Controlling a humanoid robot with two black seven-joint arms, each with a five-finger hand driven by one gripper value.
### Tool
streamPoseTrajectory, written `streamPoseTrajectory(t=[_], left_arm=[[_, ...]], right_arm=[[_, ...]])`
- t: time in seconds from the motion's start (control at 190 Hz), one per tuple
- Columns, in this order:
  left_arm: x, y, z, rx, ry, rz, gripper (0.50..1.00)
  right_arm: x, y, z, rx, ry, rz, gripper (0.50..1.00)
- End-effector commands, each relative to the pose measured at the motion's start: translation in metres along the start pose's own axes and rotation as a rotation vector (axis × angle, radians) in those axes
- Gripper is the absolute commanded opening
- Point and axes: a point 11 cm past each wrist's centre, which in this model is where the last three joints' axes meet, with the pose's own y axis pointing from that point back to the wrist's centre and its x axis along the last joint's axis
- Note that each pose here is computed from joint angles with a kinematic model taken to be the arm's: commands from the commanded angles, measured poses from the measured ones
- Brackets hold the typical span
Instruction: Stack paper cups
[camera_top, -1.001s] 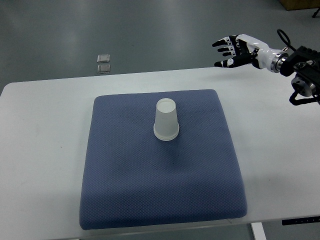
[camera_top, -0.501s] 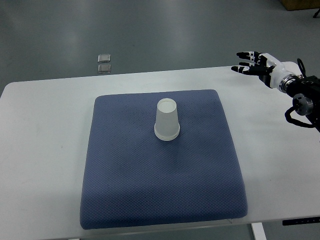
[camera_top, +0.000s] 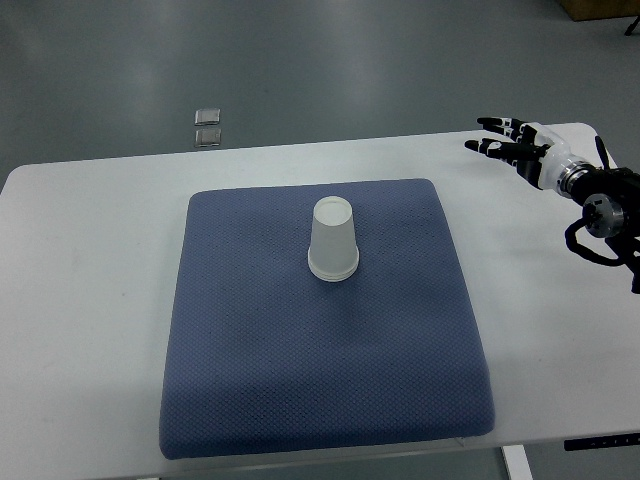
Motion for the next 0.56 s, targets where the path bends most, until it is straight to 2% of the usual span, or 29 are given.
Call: streamPoseTrajectory(t=[0.0,0.142,0.3,0.553], left_arm=[[0.000,0.000,0.000,0.000,0.000,0.000,1.000],[0.000,0.000,0.000,-0.001,0.000,0.000,1.000],[0.000,0.000,0.000,0.000,0.000,0.000,1.000],[0.000,0.000,0.000,0.000,0.000,0.000,1.000]], right_arm=[[0.001,0.001,0.007,-0.010,-0.004,0.002,0.919],[-0.002,0.002,0.012,-0.014,-0.021,-0.008,0.921],[-0.018,-0.002,0.022,0.010,-0.192,-0.009,0.921],[-0.038,-0.007,0.026,0.012,-0.239,-0.037,0.921]])
